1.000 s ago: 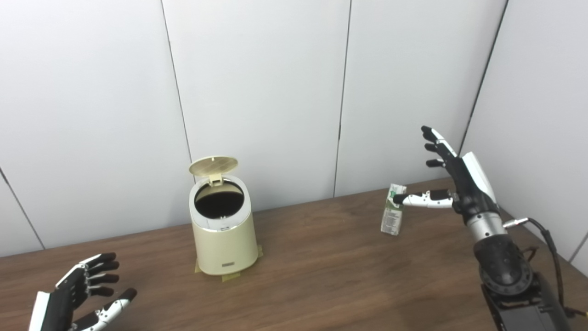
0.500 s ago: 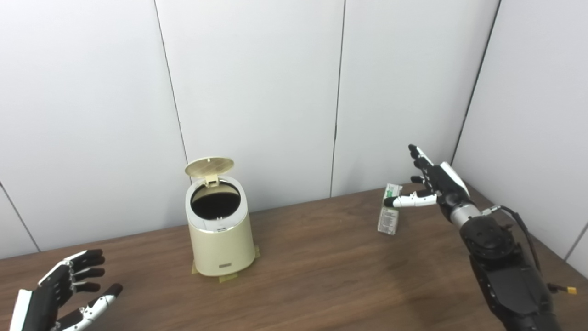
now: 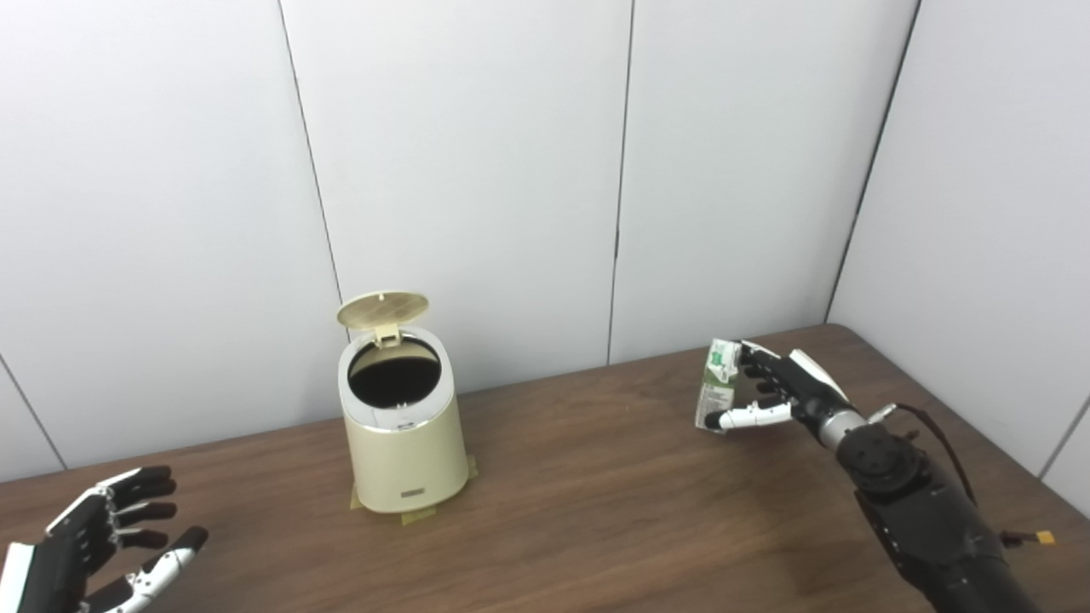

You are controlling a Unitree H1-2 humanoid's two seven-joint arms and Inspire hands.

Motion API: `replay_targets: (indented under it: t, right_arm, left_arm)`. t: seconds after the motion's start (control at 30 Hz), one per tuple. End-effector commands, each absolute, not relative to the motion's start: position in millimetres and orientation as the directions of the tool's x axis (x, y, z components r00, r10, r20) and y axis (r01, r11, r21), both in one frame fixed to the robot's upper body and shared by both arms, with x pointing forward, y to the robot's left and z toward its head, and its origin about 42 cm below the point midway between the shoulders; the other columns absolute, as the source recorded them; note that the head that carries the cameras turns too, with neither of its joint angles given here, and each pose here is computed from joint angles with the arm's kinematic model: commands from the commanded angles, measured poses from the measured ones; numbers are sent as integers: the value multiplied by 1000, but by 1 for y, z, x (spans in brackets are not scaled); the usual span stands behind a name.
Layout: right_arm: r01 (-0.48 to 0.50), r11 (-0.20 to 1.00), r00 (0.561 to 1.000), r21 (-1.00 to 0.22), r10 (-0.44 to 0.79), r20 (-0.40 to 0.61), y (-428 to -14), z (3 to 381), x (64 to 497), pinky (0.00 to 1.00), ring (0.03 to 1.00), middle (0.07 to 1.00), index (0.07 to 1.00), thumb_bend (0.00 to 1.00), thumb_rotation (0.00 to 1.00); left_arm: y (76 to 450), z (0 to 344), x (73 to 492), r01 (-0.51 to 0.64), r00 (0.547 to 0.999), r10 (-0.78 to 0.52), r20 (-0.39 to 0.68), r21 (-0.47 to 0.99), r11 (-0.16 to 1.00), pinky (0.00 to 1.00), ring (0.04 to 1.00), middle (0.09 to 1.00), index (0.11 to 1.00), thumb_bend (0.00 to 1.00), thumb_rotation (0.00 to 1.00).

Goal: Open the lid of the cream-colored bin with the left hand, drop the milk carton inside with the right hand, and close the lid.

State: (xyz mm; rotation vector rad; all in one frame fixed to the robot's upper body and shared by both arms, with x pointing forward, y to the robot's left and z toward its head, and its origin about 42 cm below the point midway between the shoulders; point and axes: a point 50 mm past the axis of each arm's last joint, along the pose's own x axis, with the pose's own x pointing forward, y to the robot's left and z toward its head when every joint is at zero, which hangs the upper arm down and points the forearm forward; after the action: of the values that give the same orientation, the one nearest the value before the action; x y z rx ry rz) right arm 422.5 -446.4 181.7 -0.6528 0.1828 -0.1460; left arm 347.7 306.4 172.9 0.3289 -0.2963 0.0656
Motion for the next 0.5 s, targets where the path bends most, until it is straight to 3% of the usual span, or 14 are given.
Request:
replay_targets:
  t: [0.0, 0.17, 0.47]
  right_arm:
    - [154, 767, 980, -623, -200, -5, -451, 218, 439, 920, 951, 955, 930, 869, 195]
    - [179, 760, 975, -625, -222, 10, -448, 213, 440, 883, 926, 932, 915, 843, 149]
    - [219, 822, 974, -526, -216, 68, -439, 197, 442, 797, 839, 871, 894, 776, 69]
  left_arm:
    - [309, 195, 354, -125, 931, 0, 366, 316, 941, 534, 641, 694, 688, 601, 0]
    - [307, 196, 354, -120, 933, -5, 360, 323, 939, 540, 643, 694, 689, 587, 0]
    - [301, 196, 352, -109, 936, -12, 351, 323, 940, 546, 637, 694, 695, 551, 0]
